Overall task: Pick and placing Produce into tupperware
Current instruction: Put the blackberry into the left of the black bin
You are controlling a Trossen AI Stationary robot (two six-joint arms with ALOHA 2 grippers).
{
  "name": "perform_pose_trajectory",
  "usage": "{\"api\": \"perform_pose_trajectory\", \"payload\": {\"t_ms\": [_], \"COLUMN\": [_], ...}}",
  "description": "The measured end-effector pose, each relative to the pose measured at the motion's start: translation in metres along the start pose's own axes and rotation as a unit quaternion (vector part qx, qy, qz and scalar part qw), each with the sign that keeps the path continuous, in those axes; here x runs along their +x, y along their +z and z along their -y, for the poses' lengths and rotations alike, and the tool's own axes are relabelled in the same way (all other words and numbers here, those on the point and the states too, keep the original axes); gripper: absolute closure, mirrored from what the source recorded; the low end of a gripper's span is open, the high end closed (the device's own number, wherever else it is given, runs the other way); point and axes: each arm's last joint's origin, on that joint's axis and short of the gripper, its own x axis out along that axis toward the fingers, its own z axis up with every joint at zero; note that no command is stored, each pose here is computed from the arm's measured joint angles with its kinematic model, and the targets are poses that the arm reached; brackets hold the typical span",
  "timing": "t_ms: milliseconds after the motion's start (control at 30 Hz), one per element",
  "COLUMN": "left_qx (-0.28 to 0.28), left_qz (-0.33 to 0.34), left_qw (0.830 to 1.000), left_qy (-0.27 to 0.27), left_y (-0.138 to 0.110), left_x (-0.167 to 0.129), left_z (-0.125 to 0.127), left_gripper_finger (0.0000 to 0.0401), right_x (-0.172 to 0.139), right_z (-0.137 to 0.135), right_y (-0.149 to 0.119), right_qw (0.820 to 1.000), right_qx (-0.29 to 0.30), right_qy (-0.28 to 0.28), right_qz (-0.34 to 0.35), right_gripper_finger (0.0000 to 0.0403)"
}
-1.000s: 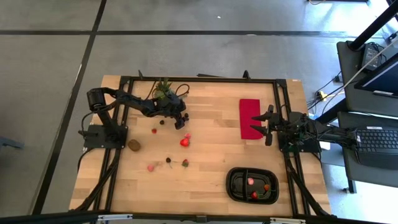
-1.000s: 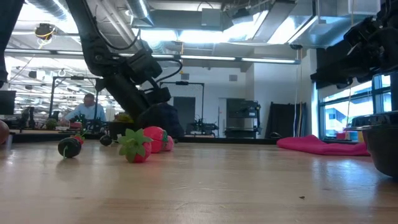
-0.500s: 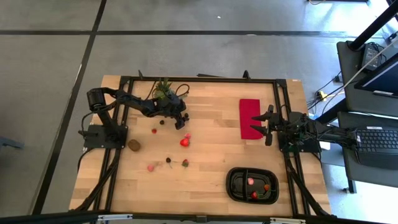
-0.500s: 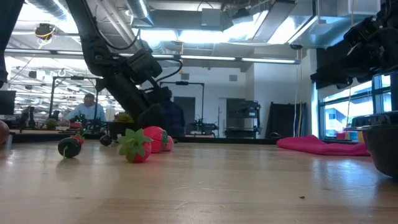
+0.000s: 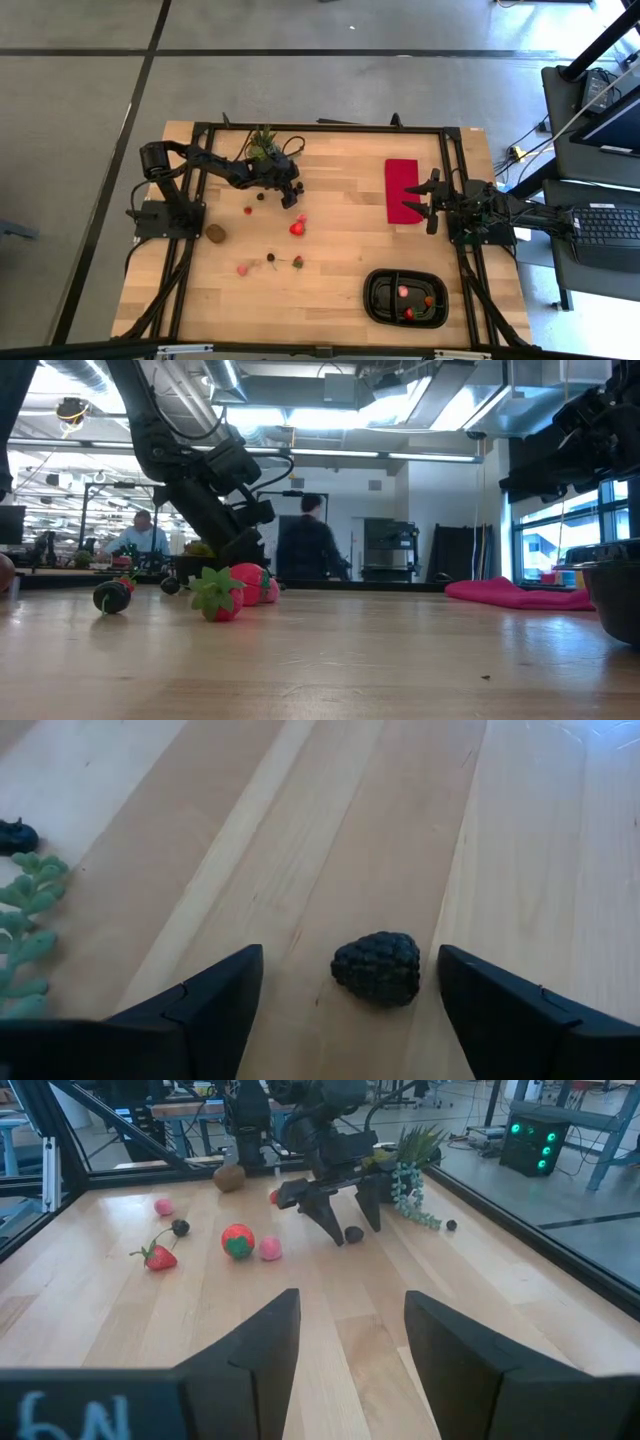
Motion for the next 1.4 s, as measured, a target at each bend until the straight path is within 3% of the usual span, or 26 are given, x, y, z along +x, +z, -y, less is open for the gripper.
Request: {"api": "perform_pose_trajectory", "payload": {"t_ms": [1400], "left_qx": [0.003], "left_qz": [0.003], "left_qw": [1.000], "left_qy": [-0.001], "left_y": [0.0005], "left_x": [0.0000], "left_z": [0.0021], "left_gripper_finger": [0.0208], "right_x": [0.0000], "right_z": [0.0000], "right_y": [-0.0001], "right_qw": [1.000], "right_qx": [0.000], "right_qy": [0.000], "right_qz": [0.000], "right_gripper_finger": [0.0219]}}
